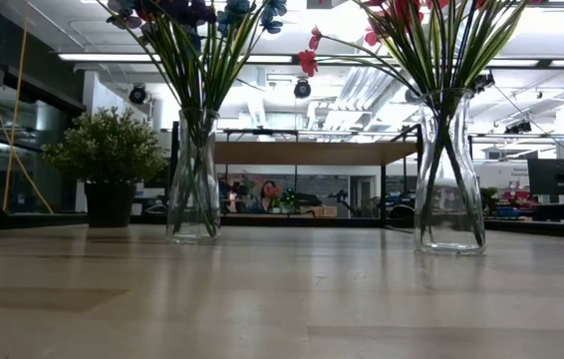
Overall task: Pick and place flowers into a vace then onto a shelf
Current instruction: Put the dark red flower into the right transparent vase
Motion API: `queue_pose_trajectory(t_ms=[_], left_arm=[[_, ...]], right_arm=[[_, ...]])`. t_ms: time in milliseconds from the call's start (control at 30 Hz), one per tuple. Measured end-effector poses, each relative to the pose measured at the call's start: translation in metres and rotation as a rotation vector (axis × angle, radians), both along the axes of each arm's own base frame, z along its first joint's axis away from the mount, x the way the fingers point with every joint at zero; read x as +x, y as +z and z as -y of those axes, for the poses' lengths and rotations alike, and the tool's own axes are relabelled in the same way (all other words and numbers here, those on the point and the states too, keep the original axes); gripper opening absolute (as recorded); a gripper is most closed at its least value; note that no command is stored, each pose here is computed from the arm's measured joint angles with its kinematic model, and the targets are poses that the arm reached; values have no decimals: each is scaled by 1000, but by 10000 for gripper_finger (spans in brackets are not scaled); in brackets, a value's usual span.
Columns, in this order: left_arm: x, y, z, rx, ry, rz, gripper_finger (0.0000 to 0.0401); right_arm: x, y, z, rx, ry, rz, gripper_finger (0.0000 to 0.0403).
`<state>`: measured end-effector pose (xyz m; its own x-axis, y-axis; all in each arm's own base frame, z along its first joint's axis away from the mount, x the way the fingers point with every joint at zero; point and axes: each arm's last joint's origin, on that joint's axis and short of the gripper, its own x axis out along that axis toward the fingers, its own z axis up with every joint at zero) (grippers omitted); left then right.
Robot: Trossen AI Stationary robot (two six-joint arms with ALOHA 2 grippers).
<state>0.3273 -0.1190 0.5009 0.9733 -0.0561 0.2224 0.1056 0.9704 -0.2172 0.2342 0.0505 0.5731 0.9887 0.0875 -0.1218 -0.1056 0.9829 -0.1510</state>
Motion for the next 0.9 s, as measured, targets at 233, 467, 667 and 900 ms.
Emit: queue_pose_trajectory(t_ms=[233, 467, 667, 900], left_arm=[[0, -4, 2, 7, -45, -41, 295], [1, -11, 2, -34, -53, -119, 288], [2, -17, 2, -67, -58, -184, 287], [0, -19, 6, -88, -65, -207, 287]], right_arm=[[-21, 3, 2, 21, 1, -25, 0], [-44, -1, 2, 24, -3, -100, 0], [-70, -3, 4, 18, -81, -151, 0], [-111, -6, 9, 77, -151, -200, 0]])
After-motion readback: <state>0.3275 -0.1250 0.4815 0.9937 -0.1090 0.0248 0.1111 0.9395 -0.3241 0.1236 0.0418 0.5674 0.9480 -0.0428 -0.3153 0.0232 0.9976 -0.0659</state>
